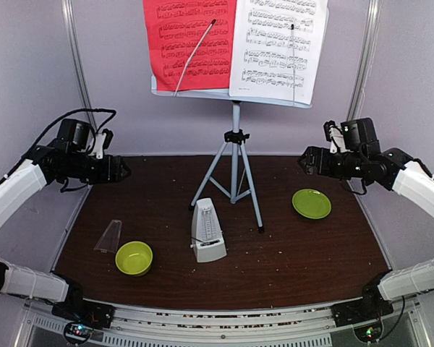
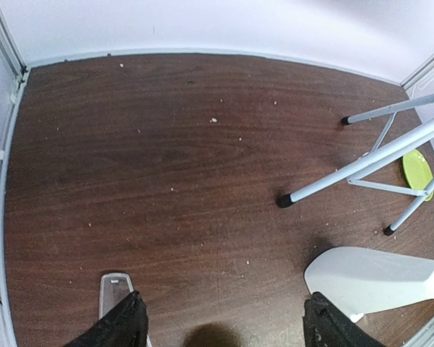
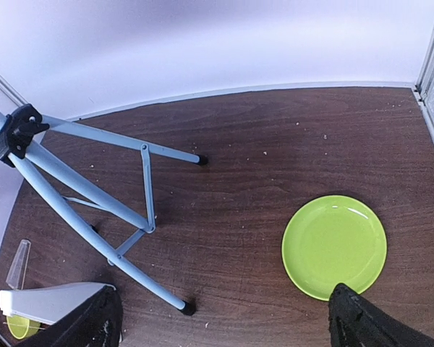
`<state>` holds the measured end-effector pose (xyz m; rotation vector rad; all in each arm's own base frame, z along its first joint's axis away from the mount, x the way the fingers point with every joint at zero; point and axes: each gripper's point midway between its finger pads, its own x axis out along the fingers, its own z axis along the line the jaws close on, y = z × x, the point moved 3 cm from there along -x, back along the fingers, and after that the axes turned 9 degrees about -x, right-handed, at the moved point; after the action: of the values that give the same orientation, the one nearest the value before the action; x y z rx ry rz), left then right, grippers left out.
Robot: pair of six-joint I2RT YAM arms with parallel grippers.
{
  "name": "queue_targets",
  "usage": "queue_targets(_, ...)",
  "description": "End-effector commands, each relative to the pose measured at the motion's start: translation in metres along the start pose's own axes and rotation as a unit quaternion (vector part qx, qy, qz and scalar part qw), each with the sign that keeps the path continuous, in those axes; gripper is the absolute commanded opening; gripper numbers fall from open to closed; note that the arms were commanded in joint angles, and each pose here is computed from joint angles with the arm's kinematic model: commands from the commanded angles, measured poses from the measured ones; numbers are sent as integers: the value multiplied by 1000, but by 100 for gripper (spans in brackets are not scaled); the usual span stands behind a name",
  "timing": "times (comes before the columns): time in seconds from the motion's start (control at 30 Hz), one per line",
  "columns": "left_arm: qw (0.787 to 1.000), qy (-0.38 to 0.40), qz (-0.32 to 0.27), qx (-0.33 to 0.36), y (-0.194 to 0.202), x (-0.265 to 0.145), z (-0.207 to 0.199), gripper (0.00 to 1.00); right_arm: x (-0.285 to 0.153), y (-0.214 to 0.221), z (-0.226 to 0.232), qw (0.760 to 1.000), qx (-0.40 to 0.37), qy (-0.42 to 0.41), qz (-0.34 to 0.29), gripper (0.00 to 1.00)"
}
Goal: Set up the instrument practice props
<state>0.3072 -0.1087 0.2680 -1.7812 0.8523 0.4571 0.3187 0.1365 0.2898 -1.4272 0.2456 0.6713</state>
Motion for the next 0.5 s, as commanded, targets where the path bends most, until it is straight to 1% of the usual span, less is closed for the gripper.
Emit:
queue_targets(0.0, 999, 11, -31, 22, -28, -17, -10, 77, -22, -21, -1, 999, -3, -24, -34, 100)
queue_targets(0.07, 999, 13, -41, 26, -37, -23, -14, 80, -30, -27, 0, 998, -3, -32, -47, 100)
queue_targets(0.27, 997, 3, -70, 28, -55, -44, -17, 96, -58, -41, 6, 994, -7, -61, -85, 100)
queue_targets(0.3, 997, 2, -73, 29, -57, -47, -17, 98, -62, -42, 7, 994, -7, -65, -91, 100)
queue_targets(0.47, 995, 2, -97, 31, -61, -67, -20, 98, -84, -46, 13, 989, -8, -93, -116, 100)
